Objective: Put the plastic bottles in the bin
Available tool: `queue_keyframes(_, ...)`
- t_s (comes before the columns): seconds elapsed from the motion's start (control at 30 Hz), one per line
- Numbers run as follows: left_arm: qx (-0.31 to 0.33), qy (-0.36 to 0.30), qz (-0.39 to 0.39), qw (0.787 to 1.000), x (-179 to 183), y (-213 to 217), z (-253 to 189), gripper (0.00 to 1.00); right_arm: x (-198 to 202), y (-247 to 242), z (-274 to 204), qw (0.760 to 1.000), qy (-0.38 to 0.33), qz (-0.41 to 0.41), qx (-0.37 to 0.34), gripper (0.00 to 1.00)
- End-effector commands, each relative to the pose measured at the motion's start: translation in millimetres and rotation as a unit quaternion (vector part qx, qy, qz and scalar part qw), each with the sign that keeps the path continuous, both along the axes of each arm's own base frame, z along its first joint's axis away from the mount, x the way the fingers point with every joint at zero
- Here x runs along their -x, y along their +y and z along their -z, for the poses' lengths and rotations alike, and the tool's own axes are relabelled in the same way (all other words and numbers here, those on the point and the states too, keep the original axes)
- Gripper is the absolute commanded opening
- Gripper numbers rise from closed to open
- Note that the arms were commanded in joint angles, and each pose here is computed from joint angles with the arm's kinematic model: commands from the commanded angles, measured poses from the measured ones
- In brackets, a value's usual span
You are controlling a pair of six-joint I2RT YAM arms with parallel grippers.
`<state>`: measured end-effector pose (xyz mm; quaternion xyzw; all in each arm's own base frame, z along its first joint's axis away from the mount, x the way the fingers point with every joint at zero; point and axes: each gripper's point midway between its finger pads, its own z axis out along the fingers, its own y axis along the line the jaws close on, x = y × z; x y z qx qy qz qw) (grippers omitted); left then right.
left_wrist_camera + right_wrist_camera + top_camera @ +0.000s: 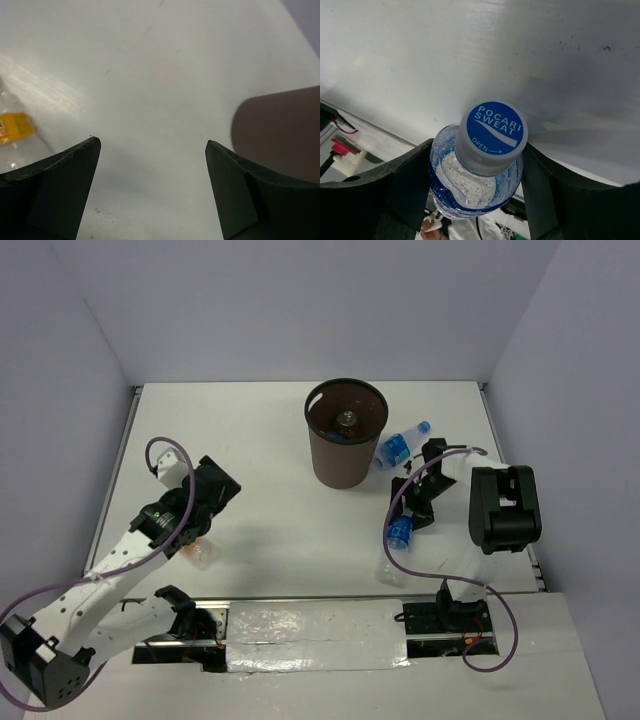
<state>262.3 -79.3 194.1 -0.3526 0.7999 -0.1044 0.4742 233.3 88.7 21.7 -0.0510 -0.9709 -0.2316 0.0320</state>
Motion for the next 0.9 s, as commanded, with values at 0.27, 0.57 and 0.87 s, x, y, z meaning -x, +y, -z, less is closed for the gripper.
queue_keyframes(0.27, 0.008, 0.165, -0.184, 0.969, 34, 41, 54, 0.99, -53, 1, -89, 0.973, -0.197, -0.117, -0.034, 0.23)
queue_keyframes(0.57, 0.016, 0.241, -0.205, 0.948, 34, 45, 77, 0.99, -42, 10, -261, 0.791, -0.513, -0.324, -0.074, 0.25)
queue_keyframes(0.87, -0.021, 0.304, -0.220, 0.927, 38, 50, 81, 0.99, -57, 52, -428, 0.631, -0.714, -0.293, -0.078, 0.24)
